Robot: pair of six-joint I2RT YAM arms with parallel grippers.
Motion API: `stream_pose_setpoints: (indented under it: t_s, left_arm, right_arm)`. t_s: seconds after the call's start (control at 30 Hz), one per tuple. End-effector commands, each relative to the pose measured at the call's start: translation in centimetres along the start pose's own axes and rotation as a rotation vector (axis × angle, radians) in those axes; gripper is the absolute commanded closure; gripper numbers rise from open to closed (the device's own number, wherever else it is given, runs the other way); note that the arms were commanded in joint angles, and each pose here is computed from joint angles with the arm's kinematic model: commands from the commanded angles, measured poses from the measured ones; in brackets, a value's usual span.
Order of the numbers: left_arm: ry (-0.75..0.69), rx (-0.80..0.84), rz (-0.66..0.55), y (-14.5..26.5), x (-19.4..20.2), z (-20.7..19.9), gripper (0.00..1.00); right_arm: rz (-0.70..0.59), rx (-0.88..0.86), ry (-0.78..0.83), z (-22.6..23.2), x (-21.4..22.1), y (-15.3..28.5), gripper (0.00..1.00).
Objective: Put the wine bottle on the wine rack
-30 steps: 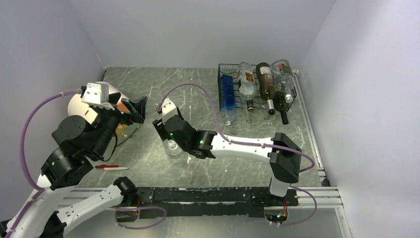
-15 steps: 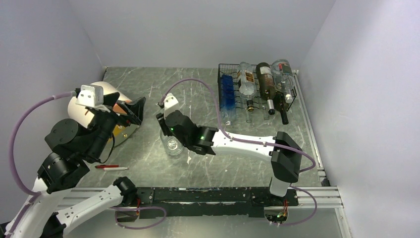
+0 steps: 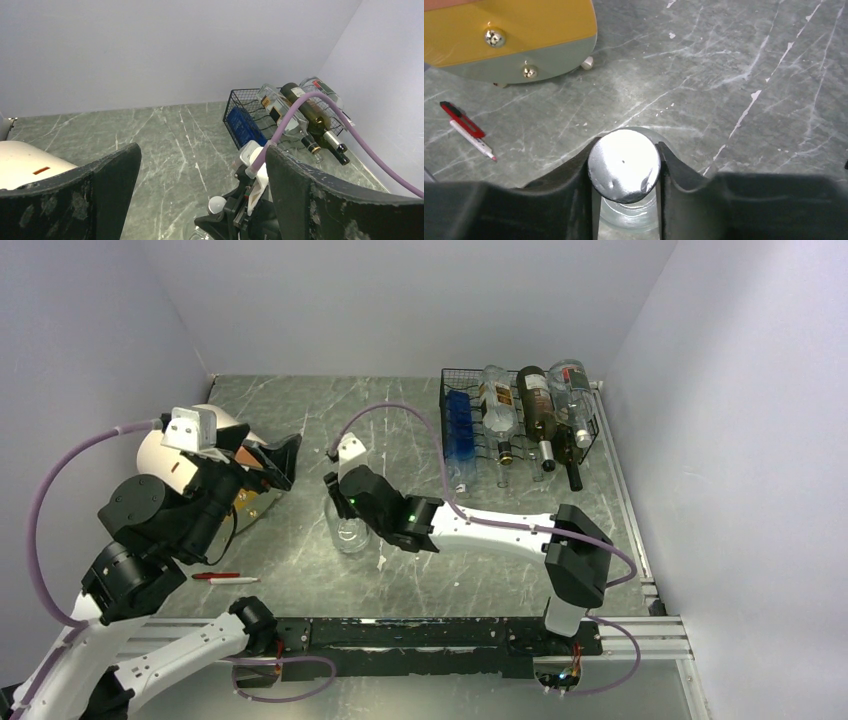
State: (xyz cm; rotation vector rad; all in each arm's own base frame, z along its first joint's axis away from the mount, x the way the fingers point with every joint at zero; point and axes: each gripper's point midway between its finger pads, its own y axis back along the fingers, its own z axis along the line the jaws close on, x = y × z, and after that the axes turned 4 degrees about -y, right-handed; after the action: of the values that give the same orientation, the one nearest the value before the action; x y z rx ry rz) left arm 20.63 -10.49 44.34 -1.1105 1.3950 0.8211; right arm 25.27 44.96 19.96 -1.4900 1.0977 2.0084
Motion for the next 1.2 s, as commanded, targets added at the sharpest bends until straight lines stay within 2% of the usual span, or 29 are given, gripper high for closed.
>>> stream_pose_setpoints:
  t_s: [0.0, 0.07, 0.13, 0.27, 0.4, 0.53, 0.6, 0.8, 0.9, 1.17]
  left_arm:
    - [0.02, 0.024, -0.002, -0.4, 0.2, -0.7, 0.02]
    - [0.022, 0.017, 0.006, -0.8, 0.8, -0.7, 0.02]
    - [0.02, 0.002, 0.026, -1.7, 2.1, -0.9, 0.02]
    - [0.02, -0.013, 0.149, -3.9, 6.0, -2.0, 0.02]
    - [0.017, 0.038, 0.275, -6.1, 10.4, -4.2, 0.02]
    - [0.05, 0.051, 0.387, -7.3, 15.1, -4.9, 0.02]
    - [0.116, 0.061, 0.437, -7.6, 17.3, -4.9, 0.02]
    - [0.258, 0.049, 0.545, -8.0, 22.9, -2.7, 0.02]
    - [0.293, 0.019, 0.61, -7.8, 26.1, -2.0, 0.02]
    - [0.337, -0.038, 0.735, -7.0, 31.8, -0.6, 0.02]
  right_arm:
    - [-0.031, 0.006, -0.034, -0.7, -0.6, 0.4, 0.93]
    - [-0.046, 0.022, -0.038, -1.4, -0.4, 0.7, 1.0]
    - [-0.068, 0.045, -0.046, -2.3, 0.1, 1.2, 1.0]
    - [-0.078, 0.059, -0.073, -3.9, 1.8, 3.0, 1.0]
    - [-0.032, 0.075, -0.076, -6.1, 5.4, 5.3, 1.0]
    - [0.037, 0.083, -0.11, -7.7, 8.2, 8.0, 1.0]
    - [0.07, 0.065, -0.132, -8.0, 9.2, 9.4, 1.0]
    - [0.208, 0.065, -0.204, -8.9, 12.1, 12.9, 1.0]
    - [0.308, 0.08, -0.211, -9.1, 13.6, 14.0, 1.0]
    - [0.437, 0.033, -0.188, -8.1, 16.2, 14.2, 1.0]
